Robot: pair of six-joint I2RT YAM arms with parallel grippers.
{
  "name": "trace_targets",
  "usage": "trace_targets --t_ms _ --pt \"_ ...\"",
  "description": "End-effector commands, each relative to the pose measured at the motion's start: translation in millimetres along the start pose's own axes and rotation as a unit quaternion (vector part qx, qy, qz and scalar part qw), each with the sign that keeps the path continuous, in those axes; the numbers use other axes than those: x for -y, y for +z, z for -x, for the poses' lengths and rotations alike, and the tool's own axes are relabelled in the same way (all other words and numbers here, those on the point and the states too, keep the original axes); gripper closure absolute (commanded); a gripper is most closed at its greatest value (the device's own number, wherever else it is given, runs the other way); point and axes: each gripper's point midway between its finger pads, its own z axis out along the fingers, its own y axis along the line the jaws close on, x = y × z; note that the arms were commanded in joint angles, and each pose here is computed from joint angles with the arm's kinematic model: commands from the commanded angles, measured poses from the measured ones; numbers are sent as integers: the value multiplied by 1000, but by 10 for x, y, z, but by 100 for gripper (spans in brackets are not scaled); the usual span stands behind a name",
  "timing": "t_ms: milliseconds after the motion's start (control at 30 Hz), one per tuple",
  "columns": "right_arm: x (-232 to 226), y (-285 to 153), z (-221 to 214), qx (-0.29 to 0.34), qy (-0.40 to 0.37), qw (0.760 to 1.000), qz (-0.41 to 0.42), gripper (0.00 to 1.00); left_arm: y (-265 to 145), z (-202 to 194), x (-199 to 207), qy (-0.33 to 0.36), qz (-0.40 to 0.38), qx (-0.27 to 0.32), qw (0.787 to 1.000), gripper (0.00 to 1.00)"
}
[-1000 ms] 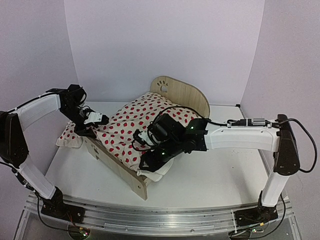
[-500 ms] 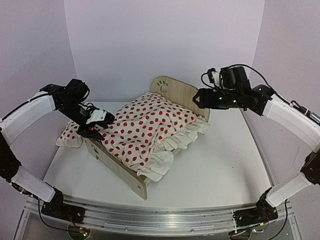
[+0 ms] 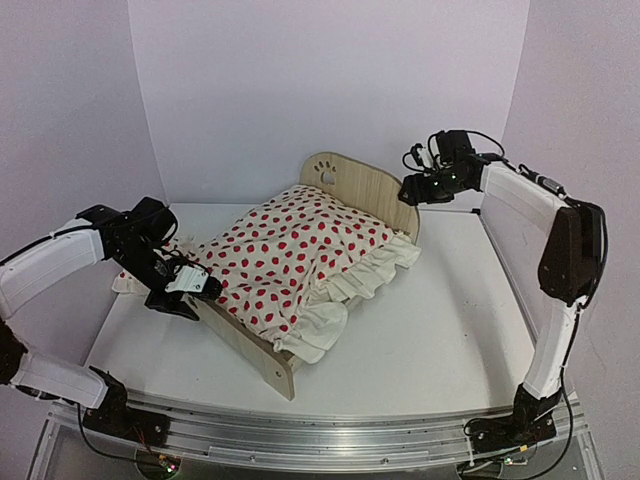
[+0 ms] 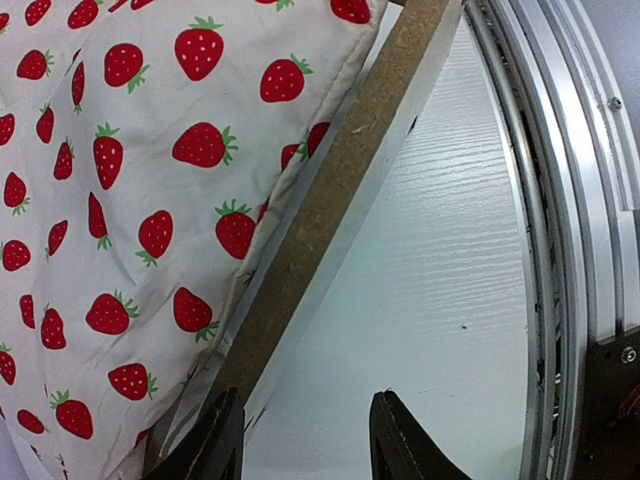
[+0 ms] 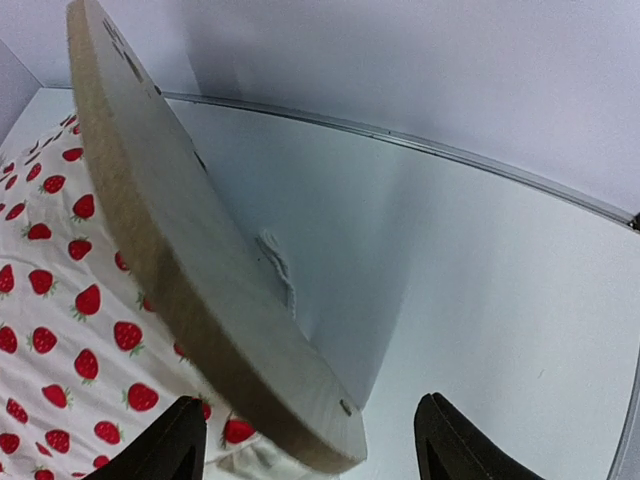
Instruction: Set up the pet bed
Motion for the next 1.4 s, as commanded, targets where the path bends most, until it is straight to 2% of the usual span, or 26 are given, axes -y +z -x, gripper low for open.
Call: trace_targets --t_ms 0,133,200,400,500,600,733,867,967,1067,1167,1300,1367 --pt "-138 155 256 23 -59 996 69 37 157 -284 -3 -6 30 -54 998 56" --pt "-218 235 224 19 -72 993 95 65 316 -462 -155 -30 72 -80 994 56" --pt "-193 184 156 15 -81 993 88 74 369 -519 -278 -38 100 -87 990 56" --pt "-119 -159 -194 -4 -91 994 59 86 410 -501 -786 -32 186 -80 979 55" --pt "-112 -377 -412 -12 -65 996 52 87 399 -361 -1053 -39 208 -51 976 51" --pt "-41 -648 -634 -13 -26 999 22 86 408 -158 -1256 -59 203 -5 977 48" --pt "102 -1003 -964 -4 61 998 -33 78 498 -41 -1556 -82 200 21 976 47" --pt "3 -1246 -1308 3 121 992 -17 61 600 31 -1836 -82 212 43 973 47" --pt "-51 -1430 -1408 18 169 986 -2 55 650 62 -2081 -83 225 49 970 46" --pt "-113 -1621 -1389 38 188 981 14 50 625 106 -2364 -87 240 46 966 46" --pt "-30 -1883 -1276 59 174 983 -15 43 533 181 -2511 -98 249 56 962 46" --pt "112 -2252 -1029 88 157 981 -67 31 392 183 -2410 -112 243 65 961 45" --pt "160 -2430 -849 113 149 979 -85 31 266 152 -2339 -126 244 71 959 44"
